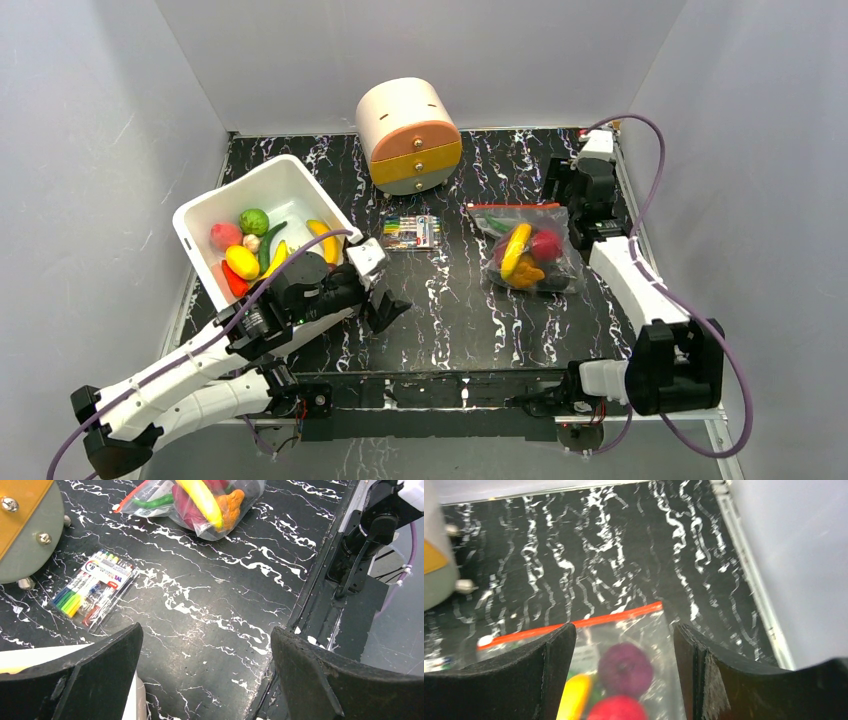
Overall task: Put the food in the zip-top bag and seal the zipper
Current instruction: Place the zipper food storage bag at the center of the board.
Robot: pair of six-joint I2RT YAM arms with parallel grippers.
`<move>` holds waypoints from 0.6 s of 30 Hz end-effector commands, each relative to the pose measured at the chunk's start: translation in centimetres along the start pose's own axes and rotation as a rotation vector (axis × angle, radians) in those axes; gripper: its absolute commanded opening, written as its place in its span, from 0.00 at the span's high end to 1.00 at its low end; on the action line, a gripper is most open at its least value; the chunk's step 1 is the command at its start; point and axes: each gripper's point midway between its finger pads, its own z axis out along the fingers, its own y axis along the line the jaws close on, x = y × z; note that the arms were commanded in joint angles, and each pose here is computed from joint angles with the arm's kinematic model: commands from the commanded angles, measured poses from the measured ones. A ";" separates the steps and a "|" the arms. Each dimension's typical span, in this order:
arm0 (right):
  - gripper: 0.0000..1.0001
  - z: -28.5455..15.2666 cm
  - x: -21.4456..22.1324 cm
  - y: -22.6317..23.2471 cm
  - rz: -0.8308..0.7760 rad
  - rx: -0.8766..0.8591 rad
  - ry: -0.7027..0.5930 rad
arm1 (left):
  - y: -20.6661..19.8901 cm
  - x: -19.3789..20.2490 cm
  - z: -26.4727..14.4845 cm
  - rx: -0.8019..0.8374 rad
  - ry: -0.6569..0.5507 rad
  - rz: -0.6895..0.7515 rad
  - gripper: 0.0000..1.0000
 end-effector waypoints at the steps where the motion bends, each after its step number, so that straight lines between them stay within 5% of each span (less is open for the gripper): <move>1: 0.31 -4.4 -1.3 2.4 0.295 -0.111 0.089 | 1.2 0.2 -0.2 -0.078 0.015 -0.046 0.02; 8: 0.26 -9.8 -2.3 3.7 0.365 -0.221 0.166 | 4.1 -0.2 -0.3 -0.279 0.034 -0.182 0.02; 13: 0.03 -13.6 -2.9 4.0 0.365 -0.288 0.191 | 6.9 -1.4 -0.8 -0.490 -0.012 -0.368 0.02; 18: 0.02 -16.7 -3.7 3.6 0.322 -0.327 0.155 | 8.3 -2.4 -1.9 -0.581 -0.035 -0.370 0.02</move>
